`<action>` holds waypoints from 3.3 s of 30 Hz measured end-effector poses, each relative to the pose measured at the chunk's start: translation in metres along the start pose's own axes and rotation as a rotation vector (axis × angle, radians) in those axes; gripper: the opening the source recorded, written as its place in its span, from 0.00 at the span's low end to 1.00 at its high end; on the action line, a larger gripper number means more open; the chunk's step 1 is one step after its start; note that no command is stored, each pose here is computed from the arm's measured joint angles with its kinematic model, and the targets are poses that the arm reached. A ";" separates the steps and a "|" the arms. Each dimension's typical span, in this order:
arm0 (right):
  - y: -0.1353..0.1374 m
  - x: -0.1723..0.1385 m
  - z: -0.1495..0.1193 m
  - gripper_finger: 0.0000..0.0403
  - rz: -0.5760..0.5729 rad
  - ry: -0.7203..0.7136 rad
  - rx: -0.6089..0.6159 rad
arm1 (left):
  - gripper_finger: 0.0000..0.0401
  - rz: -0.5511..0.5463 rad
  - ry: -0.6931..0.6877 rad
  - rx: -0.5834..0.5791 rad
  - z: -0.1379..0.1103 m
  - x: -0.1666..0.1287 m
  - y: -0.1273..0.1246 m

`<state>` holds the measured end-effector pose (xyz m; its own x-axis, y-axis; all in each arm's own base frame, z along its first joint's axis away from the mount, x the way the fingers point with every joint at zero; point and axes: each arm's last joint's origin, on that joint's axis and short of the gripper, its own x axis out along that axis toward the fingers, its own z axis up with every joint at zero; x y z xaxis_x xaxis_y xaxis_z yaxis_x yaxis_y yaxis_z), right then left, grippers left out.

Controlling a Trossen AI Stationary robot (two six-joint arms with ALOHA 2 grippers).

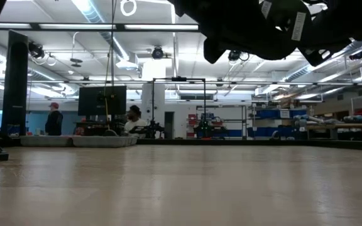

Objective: Coil cords
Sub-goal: Coil the black wire onto the spool

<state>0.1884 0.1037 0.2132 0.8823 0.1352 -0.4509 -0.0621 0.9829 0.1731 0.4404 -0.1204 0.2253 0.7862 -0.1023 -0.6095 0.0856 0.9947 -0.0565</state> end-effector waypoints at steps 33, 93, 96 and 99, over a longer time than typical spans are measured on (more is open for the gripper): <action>0.001 0.006 -0.012 0.03 0.021 0.131 0.117 | 0.00 0.037 0.012 -0.024 -0.017 0.025 -0.005; -0.008 0.051 -0.041 0.22 -0.072 0.065 -0.013 | 0.00 0.049 0.202 -0.070 -0.051 0.056 0.008; -0.008 0.054 -0.040 0.22 -0.080 0.037 -0.034 | 0.00 0.051 0.205 -0.070 -0.051 0.056 0.008; -0.009 0.054 -0.038 0.22 -0.081 0.024 -0.037 | 0.00 0.056 0.230 -0.073 -0.054 0.056 0.009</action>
<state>0.2185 0.1073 0.1540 0.8738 0.0576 -0.4829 -0.0086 0.9946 0.1032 0.4520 -0.1170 0.1482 0.6281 -0.0508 -0.7765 -0.0054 0.9976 -0.0697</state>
